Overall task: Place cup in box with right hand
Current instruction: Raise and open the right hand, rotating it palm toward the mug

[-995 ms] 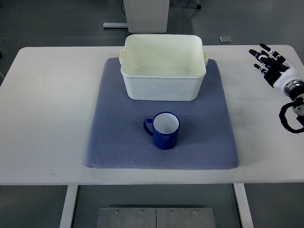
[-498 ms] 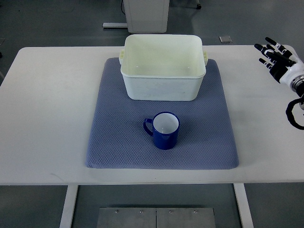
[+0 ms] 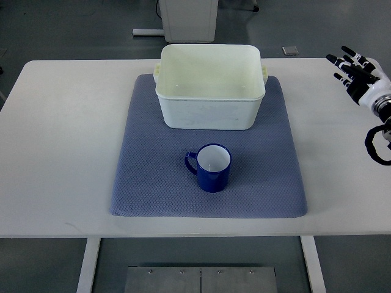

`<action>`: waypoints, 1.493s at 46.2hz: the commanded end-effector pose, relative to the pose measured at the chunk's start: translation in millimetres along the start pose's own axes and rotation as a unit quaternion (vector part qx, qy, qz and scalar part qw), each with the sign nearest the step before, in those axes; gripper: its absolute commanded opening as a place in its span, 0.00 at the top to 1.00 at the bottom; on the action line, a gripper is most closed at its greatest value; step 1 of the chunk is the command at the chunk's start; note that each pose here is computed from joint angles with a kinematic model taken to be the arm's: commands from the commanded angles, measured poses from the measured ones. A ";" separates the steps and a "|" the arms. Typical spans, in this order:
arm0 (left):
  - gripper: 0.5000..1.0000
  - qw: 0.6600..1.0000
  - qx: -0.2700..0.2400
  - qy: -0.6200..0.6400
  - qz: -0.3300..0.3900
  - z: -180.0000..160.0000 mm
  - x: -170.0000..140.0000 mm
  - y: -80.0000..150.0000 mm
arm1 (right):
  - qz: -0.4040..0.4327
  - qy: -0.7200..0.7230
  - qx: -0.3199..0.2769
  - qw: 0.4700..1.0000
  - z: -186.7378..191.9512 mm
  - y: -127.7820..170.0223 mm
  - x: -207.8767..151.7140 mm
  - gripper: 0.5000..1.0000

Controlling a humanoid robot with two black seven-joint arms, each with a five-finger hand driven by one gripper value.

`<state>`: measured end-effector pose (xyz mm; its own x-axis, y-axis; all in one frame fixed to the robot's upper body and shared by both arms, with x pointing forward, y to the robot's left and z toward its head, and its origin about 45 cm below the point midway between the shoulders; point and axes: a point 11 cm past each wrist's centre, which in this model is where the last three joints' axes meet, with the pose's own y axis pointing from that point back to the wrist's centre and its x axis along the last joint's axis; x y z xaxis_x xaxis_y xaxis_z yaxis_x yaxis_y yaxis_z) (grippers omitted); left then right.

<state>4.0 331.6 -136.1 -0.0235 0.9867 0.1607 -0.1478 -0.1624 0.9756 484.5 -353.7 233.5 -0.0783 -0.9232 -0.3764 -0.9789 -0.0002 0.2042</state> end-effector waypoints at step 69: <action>0.00 1.000 0.000 0.000 0.000 -0.1 0.0 0.0 | -0.130 0.152 0.085 0.976 -1.1 41.9 -47.5 0.00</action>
<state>3.8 331.7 -136.1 -0.0236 0.9867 0.1608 -0.1474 -0.1625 0.9756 450.7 -303.6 262.0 0.2148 -0.9688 -0.1237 -0.9767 -0.2134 -0.0244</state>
